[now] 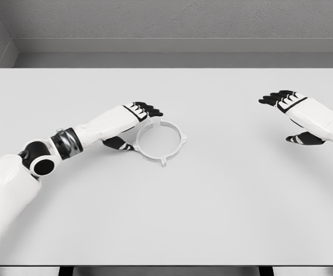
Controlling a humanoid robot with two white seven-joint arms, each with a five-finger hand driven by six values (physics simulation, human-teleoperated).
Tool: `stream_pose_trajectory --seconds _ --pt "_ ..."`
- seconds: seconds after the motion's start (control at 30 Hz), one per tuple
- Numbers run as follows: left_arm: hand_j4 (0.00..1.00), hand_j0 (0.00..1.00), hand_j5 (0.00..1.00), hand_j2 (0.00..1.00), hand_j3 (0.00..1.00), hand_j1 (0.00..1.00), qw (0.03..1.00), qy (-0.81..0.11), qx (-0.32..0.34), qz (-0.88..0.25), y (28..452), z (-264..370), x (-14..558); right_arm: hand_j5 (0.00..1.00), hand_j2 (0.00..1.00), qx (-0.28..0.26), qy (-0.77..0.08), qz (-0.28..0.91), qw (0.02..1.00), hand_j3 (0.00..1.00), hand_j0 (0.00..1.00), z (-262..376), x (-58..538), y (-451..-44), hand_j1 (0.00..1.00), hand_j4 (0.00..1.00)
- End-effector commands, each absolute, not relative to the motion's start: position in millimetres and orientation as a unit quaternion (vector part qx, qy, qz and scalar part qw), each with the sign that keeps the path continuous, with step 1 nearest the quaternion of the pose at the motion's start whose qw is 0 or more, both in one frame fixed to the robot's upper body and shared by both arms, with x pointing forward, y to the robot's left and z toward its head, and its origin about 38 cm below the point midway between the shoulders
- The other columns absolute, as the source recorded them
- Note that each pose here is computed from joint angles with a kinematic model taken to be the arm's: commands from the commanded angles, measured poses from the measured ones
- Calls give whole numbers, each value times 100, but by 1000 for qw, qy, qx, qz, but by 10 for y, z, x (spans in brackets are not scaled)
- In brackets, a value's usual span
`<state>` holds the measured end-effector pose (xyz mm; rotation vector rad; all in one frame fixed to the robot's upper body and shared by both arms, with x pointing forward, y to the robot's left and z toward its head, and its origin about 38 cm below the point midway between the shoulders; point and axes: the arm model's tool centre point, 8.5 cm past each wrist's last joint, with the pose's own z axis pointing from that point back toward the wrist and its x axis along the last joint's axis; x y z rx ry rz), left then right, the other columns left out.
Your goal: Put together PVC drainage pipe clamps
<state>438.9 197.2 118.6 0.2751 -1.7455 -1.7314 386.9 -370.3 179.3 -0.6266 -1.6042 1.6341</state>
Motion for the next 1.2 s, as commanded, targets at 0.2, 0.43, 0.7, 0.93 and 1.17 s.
stream_pose_trajectory --seconds 0.2,0.43,0.7,0.93,1.17 --pt "100 100 100 100 100 100 328 -672 97 -657 1898 1187 4386 100 100 -244 -629 636 375 100 100 1804 3869 -3703 100 100" --pt "100 100 100 100 100 100 326 -674 97 -656 1869 1206 4396 100 100 -243 -629 637 374 100 100 1804 3868 -3695 100 100" --pt "100 100 100 100 100 100 324 -677 95 -654 1835 1220 4403 100 100 -244 -630 636 374 100 100 1807 3871 -3691 100 100" --pt "100 100 100 100 100 100 329 -678 105 -648 1941 1279 4455 100 100 -243 -631 636 373 100 100 1808 3871 -3683 100 100" --pt "100 100 100 100 100 100 353 -630 198 -662 3111 1672 4539 100 100 -243 -630 636 374 100 100 1802 3868 -3684 100 100"
